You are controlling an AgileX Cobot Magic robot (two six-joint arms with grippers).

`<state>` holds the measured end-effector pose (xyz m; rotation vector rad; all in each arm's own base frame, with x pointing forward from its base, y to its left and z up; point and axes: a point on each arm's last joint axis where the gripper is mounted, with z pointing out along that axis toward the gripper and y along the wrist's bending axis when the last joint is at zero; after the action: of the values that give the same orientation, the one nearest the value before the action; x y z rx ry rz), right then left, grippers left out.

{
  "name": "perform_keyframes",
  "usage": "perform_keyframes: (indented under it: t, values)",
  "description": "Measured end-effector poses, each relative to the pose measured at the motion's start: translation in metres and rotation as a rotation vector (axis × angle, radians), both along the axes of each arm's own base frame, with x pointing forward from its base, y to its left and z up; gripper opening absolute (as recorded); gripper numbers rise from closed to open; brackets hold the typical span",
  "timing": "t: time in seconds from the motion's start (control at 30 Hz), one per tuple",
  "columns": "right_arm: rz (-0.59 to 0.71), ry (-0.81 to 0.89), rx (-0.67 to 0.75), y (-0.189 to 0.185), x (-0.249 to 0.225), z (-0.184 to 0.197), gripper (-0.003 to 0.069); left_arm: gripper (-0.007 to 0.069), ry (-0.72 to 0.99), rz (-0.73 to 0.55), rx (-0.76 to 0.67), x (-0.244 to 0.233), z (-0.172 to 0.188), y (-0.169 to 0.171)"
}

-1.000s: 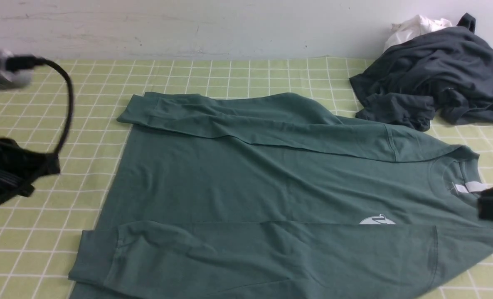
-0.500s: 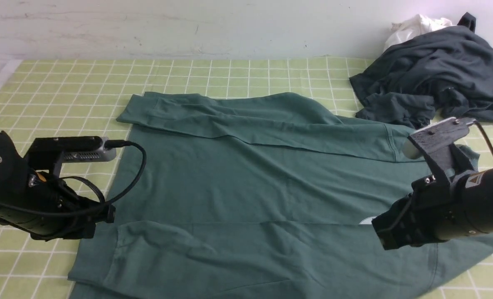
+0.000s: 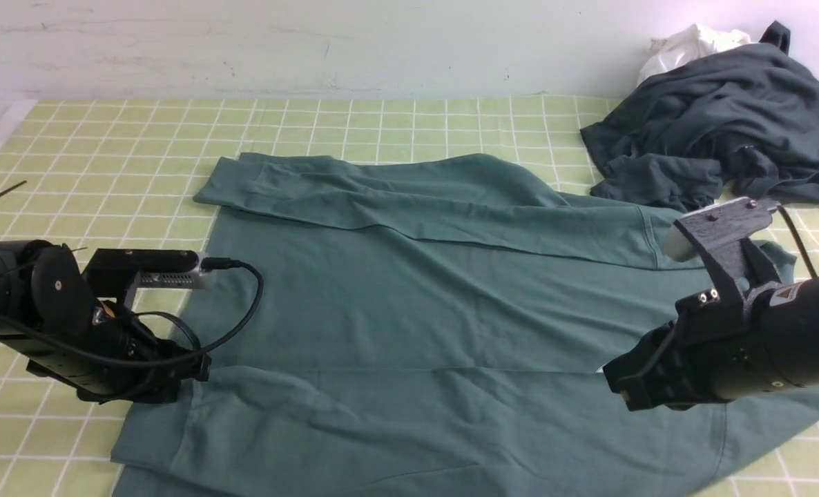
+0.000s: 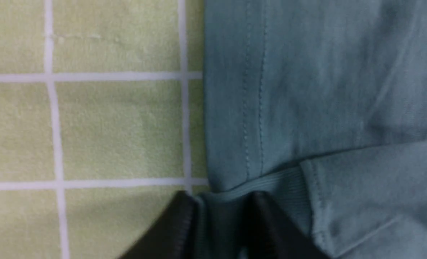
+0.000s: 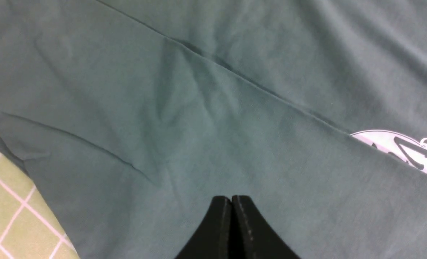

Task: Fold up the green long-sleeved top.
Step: Use the left arm to clamp the cuff closest to it

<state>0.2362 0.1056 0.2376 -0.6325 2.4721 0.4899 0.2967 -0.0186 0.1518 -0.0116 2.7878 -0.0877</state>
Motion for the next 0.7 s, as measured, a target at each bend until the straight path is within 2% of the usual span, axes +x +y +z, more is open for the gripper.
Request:
perform_keyframes:
  t: [0.07, 0.13, 0.33, 0.53, 0.7]
  values:
    - [0.001, 0.002, 0.000, 0.000, 0.000, 0.000, -0.0011, 0.0063, -0.001, -0.007, 0.005, 0.002, 0.003, 0.000]
    - [0.002, 0.001, 0.001, 0.000, 0.000, 0.000, -0.0011, 0.0044, -0.006, -0.014, 0.009, 0.003, 0.010, 0.000]
    - [0.003, 0.001, 0.001, 0.000, 0.000, 0.000, -0.0011, 0.0044, -0.074, -0.016, 0.001, 0.009, 0.042, -0.001]
    - [0.003, 0.001, 0.001, 0.000, 0.000, 0.000, -0.0011, 0.0045, -0.047, -0.008, -0.019, 0.010, 0.050, -0.002]
    - [0.002, 0.001, 0.001, 0.000, 0.000, 0.000, -0.0011, 0.0116, 0.008, -0.024, 0.000, 0.011, 0.040, -0.001]
